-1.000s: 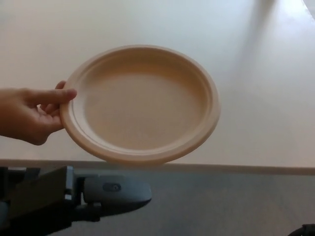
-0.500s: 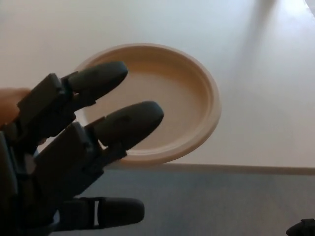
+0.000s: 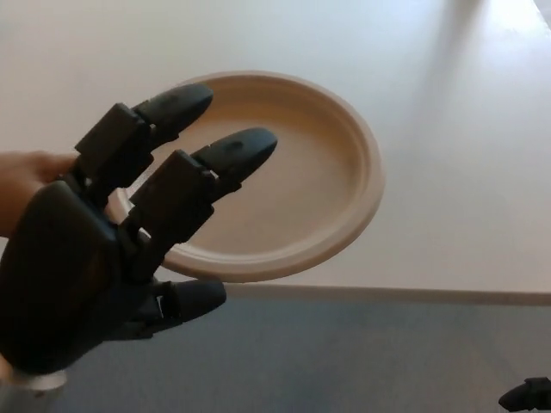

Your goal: A person passes a plate to the robot and the robot grabs it with its left hand and places it at the centre of the table infront of it

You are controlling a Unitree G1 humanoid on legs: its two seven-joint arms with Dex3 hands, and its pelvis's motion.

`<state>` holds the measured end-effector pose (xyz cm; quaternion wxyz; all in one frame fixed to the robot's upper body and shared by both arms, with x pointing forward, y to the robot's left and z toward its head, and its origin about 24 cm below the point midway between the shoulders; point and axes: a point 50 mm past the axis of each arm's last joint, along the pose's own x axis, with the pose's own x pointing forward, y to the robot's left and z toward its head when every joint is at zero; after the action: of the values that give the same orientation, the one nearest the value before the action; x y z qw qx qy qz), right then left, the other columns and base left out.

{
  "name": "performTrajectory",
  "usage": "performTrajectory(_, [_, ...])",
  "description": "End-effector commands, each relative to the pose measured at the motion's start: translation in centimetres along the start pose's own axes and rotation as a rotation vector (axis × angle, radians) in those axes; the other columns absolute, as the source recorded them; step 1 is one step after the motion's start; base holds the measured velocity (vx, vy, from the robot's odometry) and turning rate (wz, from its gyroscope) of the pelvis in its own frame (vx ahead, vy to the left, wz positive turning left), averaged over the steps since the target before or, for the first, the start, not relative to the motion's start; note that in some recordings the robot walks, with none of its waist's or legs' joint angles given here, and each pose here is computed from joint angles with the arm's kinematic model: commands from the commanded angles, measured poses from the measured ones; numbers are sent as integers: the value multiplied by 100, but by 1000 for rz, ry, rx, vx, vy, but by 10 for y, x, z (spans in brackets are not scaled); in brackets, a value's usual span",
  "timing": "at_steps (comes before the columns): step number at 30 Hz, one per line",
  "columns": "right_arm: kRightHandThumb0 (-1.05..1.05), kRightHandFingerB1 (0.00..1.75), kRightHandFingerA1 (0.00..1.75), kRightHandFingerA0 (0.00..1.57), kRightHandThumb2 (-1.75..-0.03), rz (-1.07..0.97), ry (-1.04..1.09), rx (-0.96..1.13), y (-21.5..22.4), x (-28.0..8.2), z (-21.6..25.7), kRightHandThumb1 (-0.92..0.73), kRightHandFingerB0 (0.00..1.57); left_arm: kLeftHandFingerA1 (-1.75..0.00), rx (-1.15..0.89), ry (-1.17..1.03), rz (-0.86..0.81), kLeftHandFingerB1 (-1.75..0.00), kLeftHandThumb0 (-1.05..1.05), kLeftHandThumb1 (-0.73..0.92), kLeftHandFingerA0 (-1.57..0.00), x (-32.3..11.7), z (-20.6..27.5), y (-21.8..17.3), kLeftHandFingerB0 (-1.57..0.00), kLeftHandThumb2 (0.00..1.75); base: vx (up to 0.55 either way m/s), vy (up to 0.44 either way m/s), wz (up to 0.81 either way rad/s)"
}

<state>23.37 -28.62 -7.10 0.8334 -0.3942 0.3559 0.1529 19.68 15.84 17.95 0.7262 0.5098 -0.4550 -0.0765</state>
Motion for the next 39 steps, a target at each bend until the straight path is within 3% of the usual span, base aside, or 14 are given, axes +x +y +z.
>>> performTrajectory(1, [-56,45,62,56,-58,1,28,-13,-9,-2,-4,-61,36,-47,174,170,-272,-48,-38,15,0,-2,-26,-26,-1,84,0,0,0])
performTrajectory(2, [-57,55,67,51,-88,2,29,-16,-9,-2,-4,-47,30,-47,185,174,-283,-49,-38,15,0,-1,-28,-28,-1,84,0,0,0])
performTrajectory(4, [-55,45,61,56,-57,-1,26,-12,-10,-1,-1,-61,36,-47,211,183,-315,-49,-38,15,0,1,-33,-31,-1,84,0,0,0])
performTrajectory(9, [-56,56,69,54,-86,-5,15,-2,-13,0,1,-46,33,-37,219,216,-378,-31,-84,47,-11,5,-41,-38,-7,83,0,0,0])
performTrajectory(12, [-55,46,64,57,-58,-4,16,-6,-12,0,1,-61,40,-47,214,230,-410,-48,-38,14,0,5,-44,-43,-1,83,0,0,0])
performTrajectory(14, [-55,45,63,57,-59,-3,19,-17,-12,0,1,-60,39,-28,220,240,-434,-27,-86,55,-16,5,-44,-46,-10,58,0,0,0])
performTrajectory(15, [-55,44,62,57,-58,-4,22,-12,-12,0,0,-60,38,-46,241,241,-440,-49,-38,14,0,5,-46,-49,-1,84,0,0,0])
performTrajectory(20, [-56,55,68,52,-87,-4,15,1,-12,-1,-1,-46,33,-45,300,272,-451,-49,-38,28,0,10,-50,-56,-2,91,0,0,0])
performTrajectory(23, [-57,55,68,52,-87,-6,18,-4,-12,-1,-1,-46,32,-45,332,266,-366,-41,-63,59,-37,13,-54,-60,-15,80,0,0,0])
performTrajectory(24, [-55,44,61,56,-59,-4,21,-6,-12,-1,-1,-60,39,-103,296,252,-316,-34,-18,57,-107,14,-56,-62,-38,57,0,0,0])
performTrajectory(26, [-54,44,61,57,-58,-3,24,-9,-12,-1,-1,-60,39,-118,238,231,-221,-39,-21,52,-111,16,-60,-66,-44,62,0,0,0])
performTrajectory(29, [-55,45,62,57,-58,-4,11,-16,-13,-1,1,-61,38,-53,247,208,-186,-41,-18,55,-113,17,-64,-67,-71,57,0,0,0])
performTrajectory(30, [-55,44,60,57,-59,-6,15,-16,-13,-1,1,-62,39,-132,246,184,-157,-49,-27,54,-101,15,-65,-69,-92,56,0,0,0])
performTrajectory(39, [-59,56,67,52,-89,-4,9,-2,-14,0,4,-48,34,-155,263,163,-131,-103,-19,50,-89,13,-62,-68,-76,57,0,0,0])
